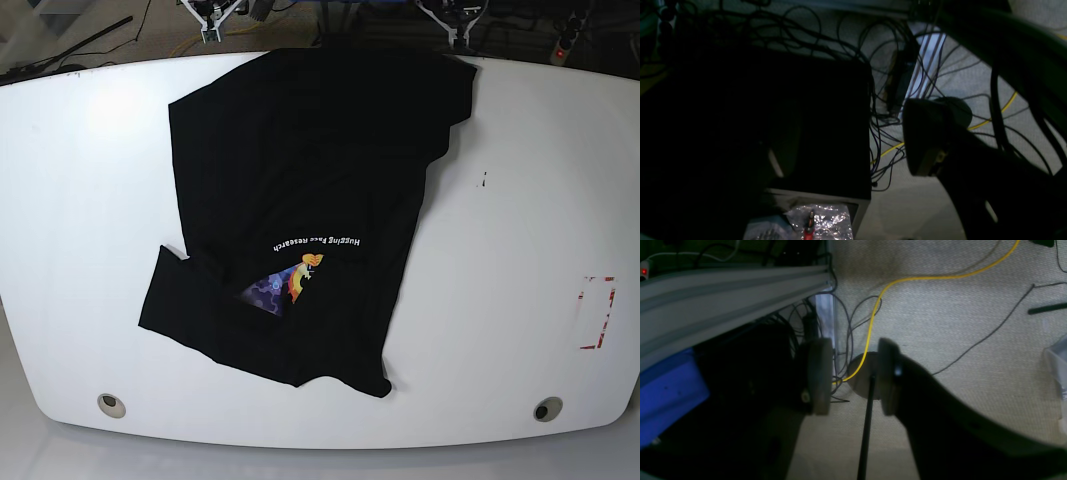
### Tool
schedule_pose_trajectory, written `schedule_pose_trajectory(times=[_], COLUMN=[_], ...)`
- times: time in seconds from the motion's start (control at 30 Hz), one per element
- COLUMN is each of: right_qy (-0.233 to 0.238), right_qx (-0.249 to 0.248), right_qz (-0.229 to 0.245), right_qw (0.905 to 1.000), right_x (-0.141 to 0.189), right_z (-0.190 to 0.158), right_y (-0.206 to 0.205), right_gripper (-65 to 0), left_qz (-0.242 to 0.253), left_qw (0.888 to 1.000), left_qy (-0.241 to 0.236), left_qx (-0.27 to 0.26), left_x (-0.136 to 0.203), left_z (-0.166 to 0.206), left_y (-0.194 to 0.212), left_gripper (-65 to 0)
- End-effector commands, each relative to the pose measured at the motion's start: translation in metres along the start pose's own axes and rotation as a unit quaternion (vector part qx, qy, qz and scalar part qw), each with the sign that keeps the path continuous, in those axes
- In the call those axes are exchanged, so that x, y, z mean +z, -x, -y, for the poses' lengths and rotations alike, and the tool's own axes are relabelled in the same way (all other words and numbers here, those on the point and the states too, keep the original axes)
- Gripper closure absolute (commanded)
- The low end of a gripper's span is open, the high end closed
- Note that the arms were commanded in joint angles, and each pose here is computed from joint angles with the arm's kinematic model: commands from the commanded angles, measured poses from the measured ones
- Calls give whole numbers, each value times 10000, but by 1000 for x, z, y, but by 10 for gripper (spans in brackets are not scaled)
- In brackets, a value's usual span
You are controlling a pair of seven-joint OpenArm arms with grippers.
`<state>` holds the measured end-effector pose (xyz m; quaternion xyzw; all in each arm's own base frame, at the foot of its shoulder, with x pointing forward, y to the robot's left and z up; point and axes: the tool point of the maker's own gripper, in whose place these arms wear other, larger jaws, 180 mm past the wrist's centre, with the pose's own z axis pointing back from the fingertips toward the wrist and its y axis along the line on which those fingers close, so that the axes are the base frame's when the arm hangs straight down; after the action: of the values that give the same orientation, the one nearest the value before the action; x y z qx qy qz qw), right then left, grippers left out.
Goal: Fold the T-shirt properly
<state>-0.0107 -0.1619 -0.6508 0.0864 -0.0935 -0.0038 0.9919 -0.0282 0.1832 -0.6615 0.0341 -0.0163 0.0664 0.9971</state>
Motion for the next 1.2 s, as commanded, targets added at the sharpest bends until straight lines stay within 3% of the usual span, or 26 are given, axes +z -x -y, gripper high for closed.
schedule_pose_trajectory(times=[0.0,0.17,0.53,0.77,1.17], right_qy=[75,-136,-150,-105,-155], right_qx=[-36,-54,-32,145,350], right_qz=[74,73,136,514,590], right_qw=[9999,9999,9998,9985,9975], right_x=[1,-5,-5,8,42], right_z=[6,-16,-19,-19,-39], right_y=[-3,-7,-9,-10,20], right_gripper=[-221,-216,-211,-211,-211], left_qz=[121,329,279,785,1200], left_qw=[9999,9994,9996,9963,9903], left_qy=[34,-49,-93,-297,-474], left_qx=[6,-9,-29,-166,-518], left_x=[1,1,3,15,56], left_z=[-2,-4,-10,-28,-43], left_y=[-1,-14,1,-6,27], left_gripper=[-436,-431,-429,-429,-428])
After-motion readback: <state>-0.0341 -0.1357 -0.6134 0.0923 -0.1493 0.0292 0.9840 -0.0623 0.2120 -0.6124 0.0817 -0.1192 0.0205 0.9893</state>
